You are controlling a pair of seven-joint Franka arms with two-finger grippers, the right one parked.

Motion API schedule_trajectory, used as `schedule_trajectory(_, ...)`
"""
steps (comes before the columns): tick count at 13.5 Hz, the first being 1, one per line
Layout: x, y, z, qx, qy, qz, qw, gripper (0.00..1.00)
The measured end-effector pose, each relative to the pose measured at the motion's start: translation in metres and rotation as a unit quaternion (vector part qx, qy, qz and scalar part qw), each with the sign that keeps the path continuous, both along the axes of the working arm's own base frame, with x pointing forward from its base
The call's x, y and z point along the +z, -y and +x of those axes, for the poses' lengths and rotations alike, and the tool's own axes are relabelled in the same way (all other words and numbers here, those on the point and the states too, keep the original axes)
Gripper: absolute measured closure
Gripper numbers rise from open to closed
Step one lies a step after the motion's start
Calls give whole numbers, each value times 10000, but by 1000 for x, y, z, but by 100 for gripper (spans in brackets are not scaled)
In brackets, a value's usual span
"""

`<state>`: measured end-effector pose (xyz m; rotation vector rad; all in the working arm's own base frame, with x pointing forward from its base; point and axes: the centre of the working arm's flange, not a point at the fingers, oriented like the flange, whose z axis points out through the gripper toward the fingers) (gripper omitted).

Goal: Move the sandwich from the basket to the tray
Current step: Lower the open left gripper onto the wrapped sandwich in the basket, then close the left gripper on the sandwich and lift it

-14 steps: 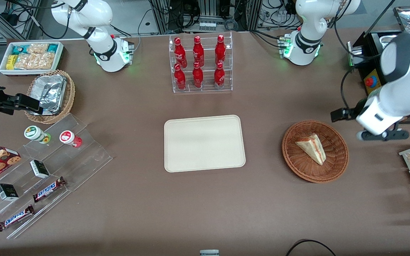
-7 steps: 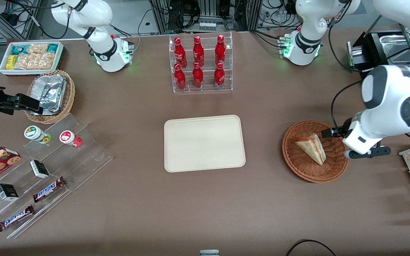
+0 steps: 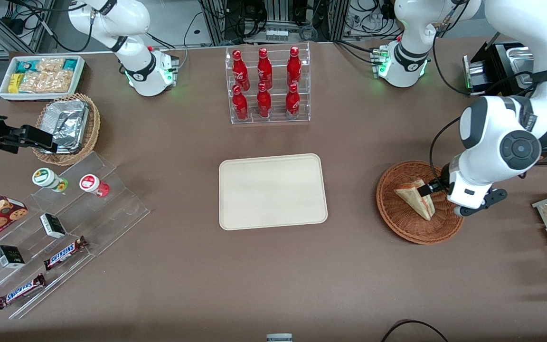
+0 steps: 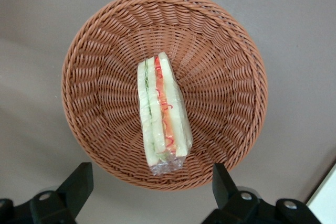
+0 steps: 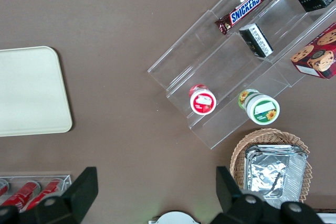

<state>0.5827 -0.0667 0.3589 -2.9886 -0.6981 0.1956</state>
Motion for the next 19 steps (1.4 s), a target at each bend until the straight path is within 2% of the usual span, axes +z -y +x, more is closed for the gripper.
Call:
schedule_trajectory(8, -47, 1, -20, 497, 192, 22, 9986, 0)
schedule_trajectory(14, -76, 1, -36, 594, 359, -17, 9976, 0)
schedule_trajectory(19, -93, -1, -39, 662, 350, -23, 9972, 0)
